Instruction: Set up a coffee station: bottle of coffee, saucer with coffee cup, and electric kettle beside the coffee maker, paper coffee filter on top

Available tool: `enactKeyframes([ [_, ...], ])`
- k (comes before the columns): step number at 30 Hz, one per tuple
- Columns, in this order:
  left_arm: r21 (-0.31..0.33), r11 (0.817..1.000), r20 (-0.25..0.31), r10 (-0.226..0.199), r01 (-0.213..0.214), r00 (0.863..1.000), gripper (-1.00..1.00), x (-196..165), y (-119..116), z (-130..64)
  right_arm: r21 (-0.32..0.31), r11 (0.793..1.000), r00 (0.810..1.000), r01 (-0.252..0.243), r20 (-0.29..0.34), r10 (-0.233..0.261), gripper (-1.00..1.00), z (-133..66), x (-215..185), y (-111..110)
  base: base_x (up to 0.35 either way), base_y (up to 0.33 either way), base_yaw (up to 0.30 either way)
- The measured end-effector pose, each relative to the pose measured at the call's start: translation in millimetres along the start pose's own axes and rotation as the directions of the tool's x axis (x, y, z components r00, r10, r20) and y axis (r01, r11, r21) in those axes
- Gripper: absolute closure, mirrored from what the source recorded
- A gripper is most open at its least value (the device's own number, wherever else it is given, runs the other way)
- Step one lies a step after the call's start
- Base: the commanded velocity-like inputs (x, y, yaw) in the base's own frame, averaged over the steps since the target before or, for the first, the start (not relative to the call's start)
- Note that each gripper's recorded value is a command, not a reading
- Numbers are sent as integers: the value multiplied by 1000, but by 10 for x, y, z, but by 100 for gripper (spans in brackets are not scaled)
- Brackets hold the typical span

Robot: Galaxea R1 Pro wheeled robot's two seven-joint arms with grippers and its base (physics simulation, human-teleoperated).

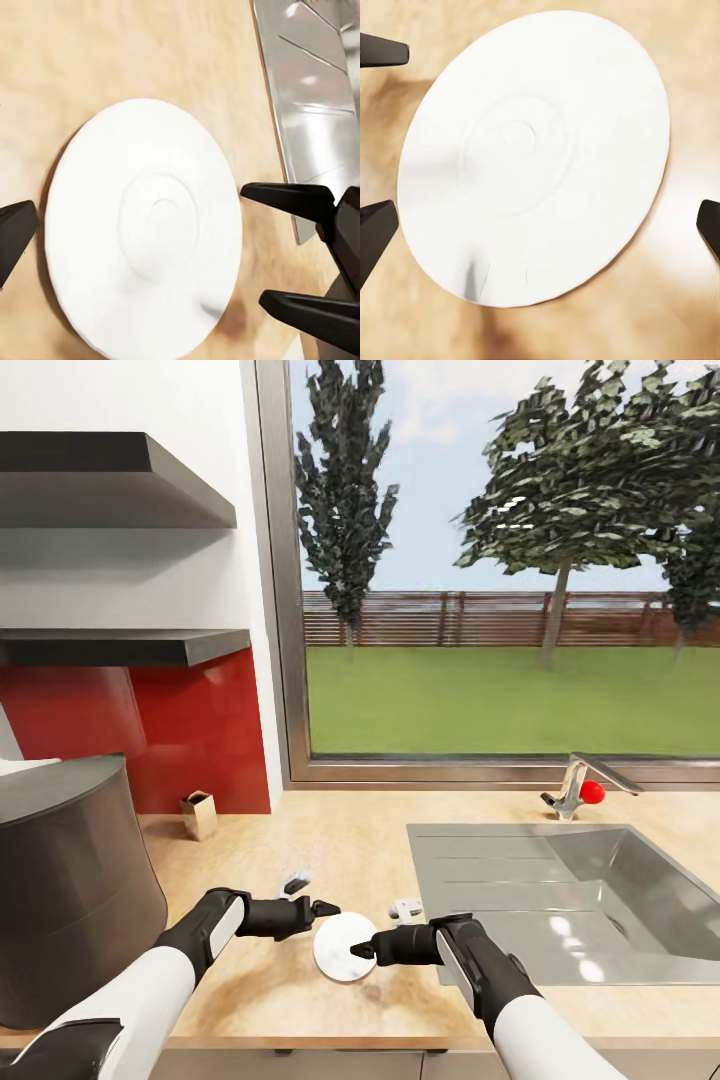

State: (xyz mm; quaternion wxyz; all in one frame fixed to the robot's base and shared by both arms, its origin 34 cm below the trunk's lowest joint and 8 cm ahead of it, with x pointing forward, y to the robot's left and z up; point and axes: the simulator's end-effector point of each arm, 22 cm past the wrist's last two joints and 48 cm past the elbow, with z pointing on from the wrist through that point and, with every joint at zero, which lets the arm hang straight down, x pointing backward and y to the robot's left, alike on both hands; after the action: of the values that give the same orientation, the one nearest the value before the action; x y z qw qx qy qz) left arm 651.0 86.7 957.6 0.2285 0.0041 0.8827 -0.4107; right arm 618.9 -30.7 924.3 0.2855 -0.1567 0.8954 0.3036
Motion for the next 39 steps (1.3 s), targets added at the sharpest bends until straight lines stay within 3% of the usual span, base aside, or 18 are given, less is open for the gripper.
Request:
enactKeyframes([
  [13, -43, 999, 12, 7, -6, 1000, -100, -17, 72, 26, -1, 1000, 1000, 0, 0, 0, -100, 4, 0, 10, 0, 0, 0],
  [25, -6, 1000, -5, 13, -13, 1000, -100, 66, -172, 194, -6, 1000, 1000, 0, 0, 0, -100, 17, -2, 41, 0, 0, 0],
  [39, -3, 1000, 2, 5, -5, 1000, -100, 53, -179, 193, -6, 1000, 1000, -1, -1, 1, -100, 19, 8, 40, 47, 0, 0],
])
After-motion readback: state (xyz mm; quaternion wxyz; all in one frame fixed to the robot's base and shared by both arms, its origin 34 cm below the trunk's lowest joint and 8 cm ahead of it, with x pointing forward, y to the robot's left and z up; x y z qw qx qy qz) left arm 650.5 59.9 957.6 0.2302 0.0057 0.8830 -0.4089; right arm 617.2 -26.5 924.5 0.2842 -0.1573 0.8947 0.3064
